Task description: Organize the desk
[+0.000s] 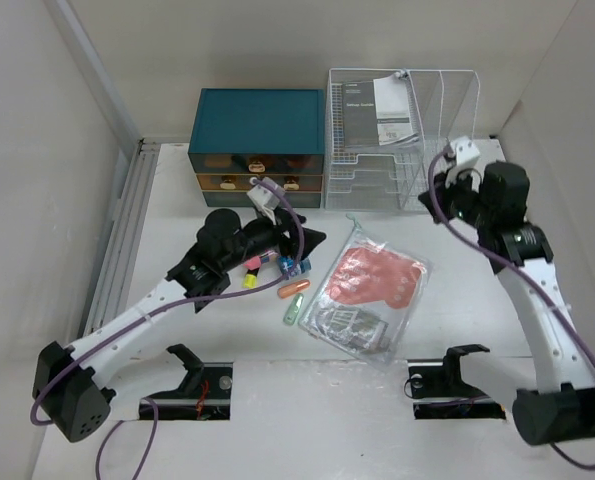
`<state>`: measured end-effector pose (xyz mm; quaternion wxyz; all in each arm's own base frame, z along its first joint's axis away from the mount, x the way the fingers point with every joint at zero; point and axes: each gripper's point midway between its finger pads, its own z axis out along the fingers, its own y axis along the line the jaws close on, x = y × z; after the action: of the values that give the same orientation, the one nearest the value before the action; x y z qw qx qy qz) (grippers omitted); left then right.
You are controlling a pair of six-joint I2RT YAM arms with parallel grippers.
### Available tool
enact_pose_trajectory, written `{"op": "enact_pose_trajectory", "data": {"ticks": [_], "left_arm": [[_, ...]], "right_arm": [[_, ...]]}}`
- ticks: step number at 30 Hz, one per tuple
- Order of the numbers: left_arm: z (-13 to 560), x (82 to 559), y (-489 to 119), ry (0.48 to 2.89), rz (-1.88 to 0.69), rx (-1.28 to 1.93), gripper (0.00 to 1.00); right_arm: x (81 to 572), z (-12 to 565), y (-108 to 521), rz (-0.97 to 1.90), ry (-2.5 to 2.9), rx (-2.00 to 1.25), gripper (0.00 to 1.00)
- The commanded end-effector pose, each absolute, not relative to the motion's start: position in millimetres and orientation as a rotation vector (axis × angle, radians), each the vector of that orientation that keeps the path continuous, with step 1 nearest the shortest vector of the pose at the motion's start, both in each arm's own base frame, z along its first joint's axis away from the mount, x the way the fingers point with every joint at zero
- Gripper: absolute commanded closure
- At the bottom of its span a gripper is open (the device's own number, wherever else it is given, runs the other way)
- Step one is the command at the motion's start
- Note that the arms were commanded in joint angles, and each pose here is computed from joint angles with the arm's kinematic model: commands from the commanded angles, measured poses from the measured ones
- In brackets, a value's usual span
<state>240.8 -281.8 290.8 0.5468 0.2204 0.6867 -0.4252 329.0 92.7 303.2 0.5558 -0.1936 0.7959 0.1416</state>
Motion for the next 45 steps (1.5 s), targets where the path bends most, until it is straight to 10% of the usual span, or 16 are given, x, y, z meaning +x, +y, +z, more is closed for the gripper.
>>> {"op": "enact_pose_trajectory", "data": {"ticks": [1,3,4,8,15,45], "left_arm": [[273,221,-310,1.649,-1.138,0.642,0.4],[249,211,-329,1.708,-1.185,0.714,0.46],[240,206,-335,1.729,-1.201,0.741,0.52],[203,187,-358,1.819,-1.24,0.814,0.54],[154,187,-372,1.961,-1.191,0.809,0.53],[45,263,-361,2.292,-0.714,0.678,0.53]], "right_arm": [[296,263,109,0.432,1.861,-0.675,0.95],[279,239,118,0.521,1.88,-0.69,0.67],[275,236,127,0.592,1.872,-0.691,0.25],[281,230,120,0.664,1.92,-0.504,0.0],[320,172,78,0.682,2.116,0.005,0.0],[293,52,37,0.506,2.636,0.304,0.02]]}}
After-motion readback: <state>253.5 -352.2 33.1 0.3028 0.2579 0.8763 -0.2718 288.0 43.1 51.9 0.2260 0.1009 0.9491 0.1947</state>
